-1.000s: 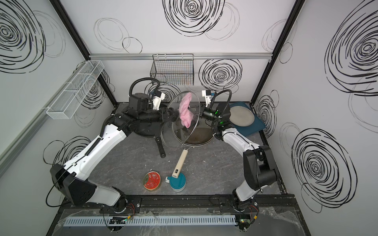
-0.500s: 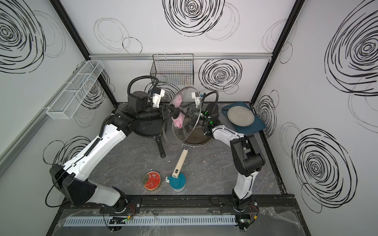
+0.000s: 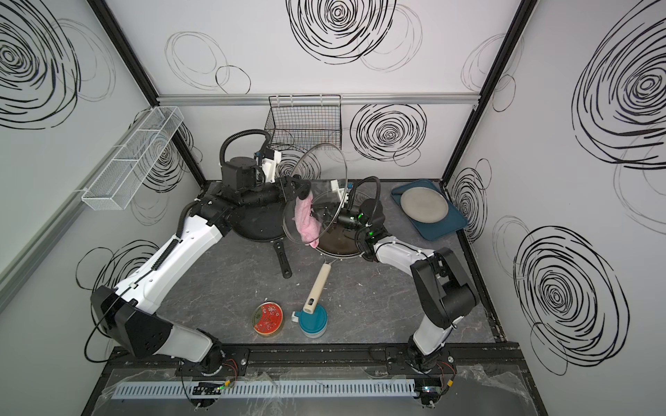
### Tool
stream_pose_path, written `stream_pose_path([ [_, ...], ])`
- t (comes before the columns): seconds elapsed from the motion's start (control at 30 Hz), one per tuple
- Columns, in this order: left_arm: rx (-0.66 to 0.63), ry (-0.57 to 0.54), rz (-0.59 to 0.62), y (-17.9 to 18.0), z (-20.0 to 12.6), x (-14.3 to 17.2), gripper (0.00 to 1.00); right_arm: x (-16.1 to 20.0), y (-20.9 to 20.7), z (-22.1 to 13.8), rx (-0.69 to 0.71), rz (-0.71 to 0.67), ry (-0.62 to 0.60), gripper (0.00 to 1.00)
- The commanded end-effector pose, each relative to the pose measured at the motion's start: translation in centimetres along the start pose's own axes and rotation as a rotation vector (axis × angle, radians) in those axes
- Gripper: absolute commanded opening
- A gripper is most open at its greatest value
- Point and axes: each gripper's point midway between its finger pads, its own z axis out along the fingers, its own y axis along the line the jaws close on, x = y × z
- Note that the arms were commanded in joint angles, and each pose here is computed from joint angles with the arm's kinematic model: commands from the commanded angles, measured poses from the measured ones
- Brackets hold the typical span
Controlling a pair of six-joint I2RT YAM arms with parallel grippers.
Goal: Wipe the pot lid with a cloth
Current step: Wipe the pot lid.
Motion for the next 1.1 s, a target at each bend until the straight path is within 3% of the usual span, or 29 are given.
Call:
stream_pose_path([
  [0.0, 0.153, -0.258, 0.085, -4.9, -3.4, -6.8, 0.0, -0.3, 3.6, -1.2, -0.04, -0.07, -0.019, 0.0],
  [0.2, 0.114, -0.238, 0.096, -3.9, -3.5, -6.2, 0.0, -1.1, 4.9, -3.7, 0.005, -0.101, -0.058, 0.0],
  [0.47, 0.118, -0.162, 0.12, -4.3, -3.0, -4.0, 0.0, -5.6, 5.6, -6.1, 0.039, -0.16, -0.132, 0.0],
  [0.77, 0.151, -0.104, 0.143, -5.9, -2.7, -2.2, 0.0, -9.6, 5.6, -4.1, 0.013, -0.211, -0.128, 0.0],
  [1.07, 0.184, -0.115, 0.151, -7.4, -2.6, -2.3, 0.0, -9.3, 4.2, -0.4, -0.047, -0.183, -0.081, 0.0],
])
